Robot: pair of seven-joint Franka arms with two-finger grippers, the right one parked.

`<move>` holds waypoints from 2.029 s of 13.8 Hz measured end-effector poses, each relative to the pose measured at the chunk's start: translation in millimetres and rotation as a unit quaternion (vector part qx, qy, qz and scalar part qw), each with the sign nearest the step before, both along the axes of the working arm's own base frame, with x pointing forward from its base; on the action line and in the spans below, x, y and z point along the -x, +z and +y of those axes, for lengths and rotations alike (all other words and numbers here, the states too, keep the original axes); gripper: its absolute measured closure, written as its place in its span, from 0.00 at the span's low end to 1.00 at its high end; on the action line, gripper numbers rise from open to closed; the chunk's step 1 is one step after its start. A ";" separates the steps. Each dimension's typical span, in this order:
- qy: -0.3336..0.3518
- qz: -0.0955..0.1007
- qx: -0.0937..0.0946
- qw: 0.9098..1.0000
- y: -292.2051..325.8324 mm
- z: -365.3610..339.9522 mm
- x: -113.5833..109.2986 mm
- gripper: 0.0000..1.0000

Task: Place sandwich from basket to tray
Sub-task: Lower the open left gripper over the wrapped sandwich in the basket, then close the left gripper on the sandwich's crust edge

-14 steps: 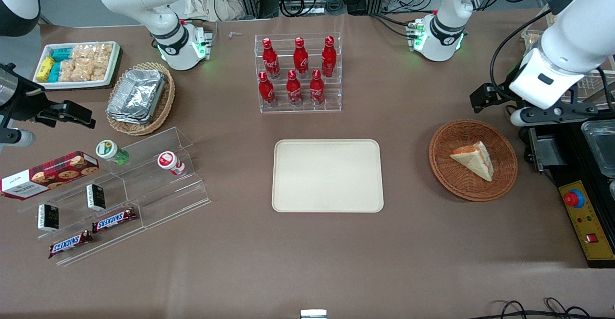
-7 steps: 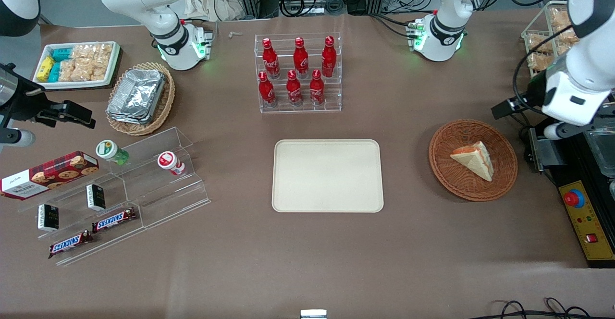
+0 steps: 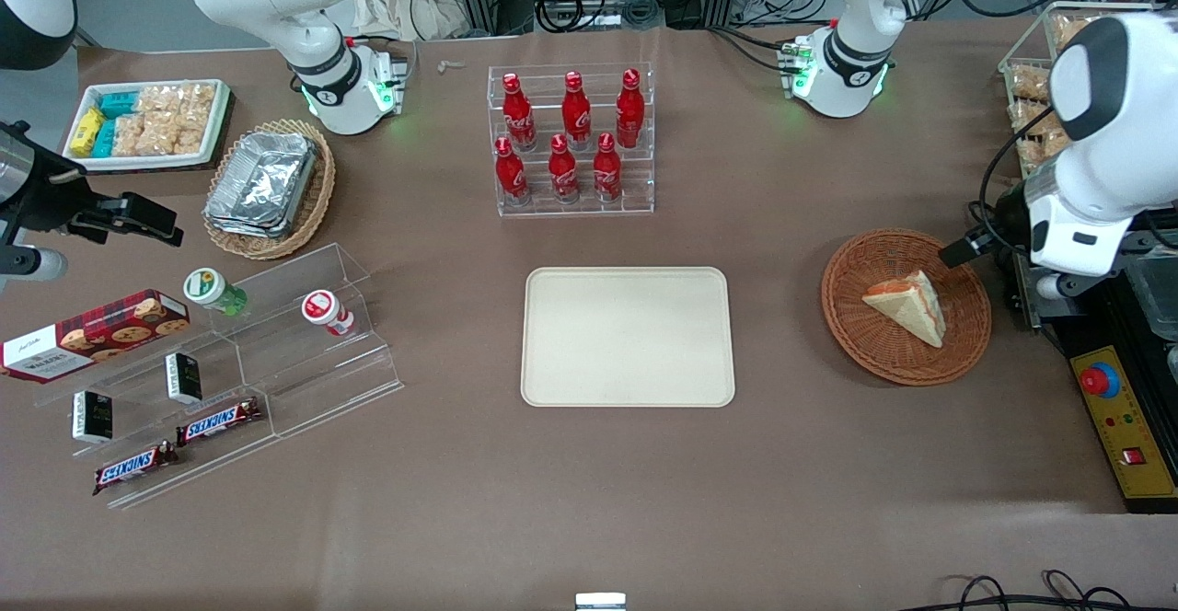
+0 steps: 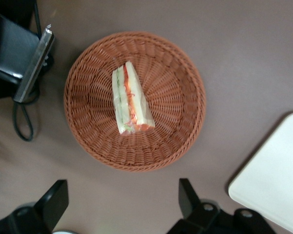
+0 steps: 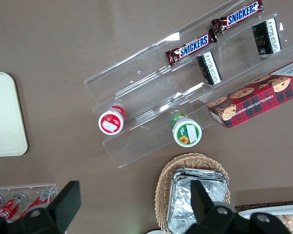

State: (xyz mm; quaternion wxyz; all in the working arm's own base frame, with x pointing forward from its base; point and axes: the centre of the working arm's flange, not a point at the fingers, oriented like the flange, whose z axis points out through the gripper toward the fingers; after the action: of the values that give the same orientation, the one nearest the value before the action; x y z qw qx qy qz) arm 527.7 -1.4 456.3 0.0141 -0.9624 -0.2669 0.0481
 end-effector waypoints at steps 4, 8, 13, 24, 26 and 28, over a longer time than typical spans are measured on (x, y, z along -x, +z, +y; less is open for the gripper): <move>0.085 -0.026 -0.003 0.996 -44.3 13.7 13.6 0.00; 0.164 -0.019 -0.017 0.986 -97.9 11.7 2.8 0.00; 0.175 0.004 -0.029 0.984 -155.0 11.3 -4.6 0.00; 0.175 0.022 -0.039 0.984 -209.7 12.3 -6.6 0.00; 0.174 0.024 -0.041 0.984 -219.6 12.5 -6.6 0.00; 0.177 0.024 -0.040 0.983 -223.0 12.9 -7.1 0.04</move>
State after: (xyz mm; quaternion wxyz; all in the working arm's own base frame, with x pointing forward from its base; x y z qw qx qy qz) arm 534.8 11.5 233.3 0.0506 -0.8973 -0.4341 0.0618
